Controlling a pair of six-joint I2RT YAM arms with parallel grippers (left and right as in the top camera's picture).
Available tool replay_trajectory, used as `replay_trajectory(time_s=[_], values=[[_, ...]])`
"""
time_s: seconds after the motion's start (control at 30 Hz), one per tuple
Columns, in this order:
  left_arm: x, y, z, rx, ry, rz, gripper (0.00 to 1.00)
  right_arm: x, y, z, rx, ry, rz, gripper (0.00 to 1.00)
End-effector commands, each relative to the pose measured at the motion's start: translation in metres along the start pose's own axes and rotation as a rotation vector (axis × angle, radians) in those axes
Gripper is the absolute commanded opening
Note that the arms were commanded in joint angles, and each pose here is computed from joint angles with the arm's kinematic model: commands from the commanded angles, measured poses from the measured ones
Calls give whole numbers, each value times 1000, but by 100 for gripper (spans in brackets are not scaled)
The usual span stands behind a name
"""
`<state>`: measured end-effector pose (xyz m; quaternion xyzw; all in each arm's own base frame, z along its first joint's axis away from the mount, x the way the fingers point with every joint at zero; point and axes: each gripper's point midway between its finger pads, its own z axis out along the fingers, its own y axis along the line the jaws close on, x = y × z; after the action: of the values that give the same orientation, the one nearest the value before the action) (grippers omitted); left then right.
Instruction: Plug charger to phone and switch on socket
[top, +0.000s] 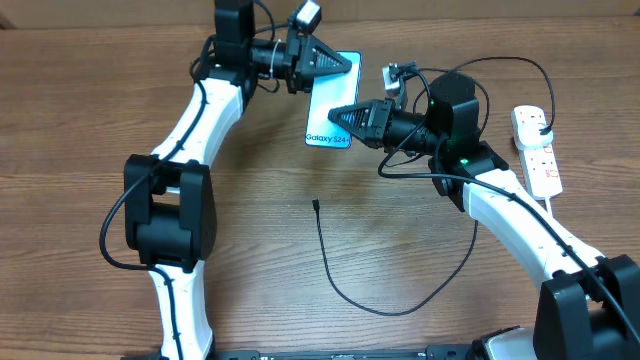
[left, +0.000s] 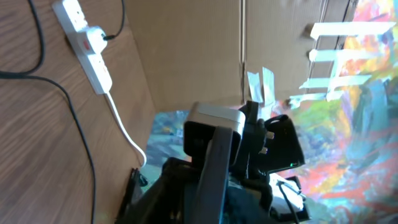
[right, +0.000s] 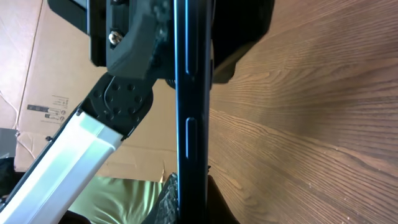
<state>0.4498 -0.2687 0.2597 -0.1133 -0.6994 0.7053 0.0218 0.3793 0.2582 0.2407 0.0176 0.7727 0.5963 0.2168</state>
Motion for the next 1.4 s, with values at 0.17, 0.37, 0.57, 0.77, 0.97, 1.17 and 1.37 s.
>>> replay_trajectory(time_s=[0.17, 0.37, 0.57, 0.77, 0.97, 1.17, 1.37], values=[[8, -8, 20, 8, 46, 21, 4, -8, 15, -3, -25, -24, -39, 4], [4, -6, 19, -2, 22, 21, 4, -10, 16, -3, -26, -31, -39, 9], [-4, -4, 12, -18, -24, 20, 4, -10, 16, -3, -25, -32, -40, 32], [-25, 3, -17, -56, -143, 21, 4, -11, 14, -3, -17, -39, -45, 63], [-56, 13, -78, -121, -350, 25, 4, -2, -12, -4, 84, -20, -58, 73], [-67, 22, -116, -163, -461, 4, 4, 19, -61, -12, 290, 30, -21, 74], [-69, 30, -127, -187, -497, -17, 4, 51, -95, -21, 473, 122, -43, 74]])
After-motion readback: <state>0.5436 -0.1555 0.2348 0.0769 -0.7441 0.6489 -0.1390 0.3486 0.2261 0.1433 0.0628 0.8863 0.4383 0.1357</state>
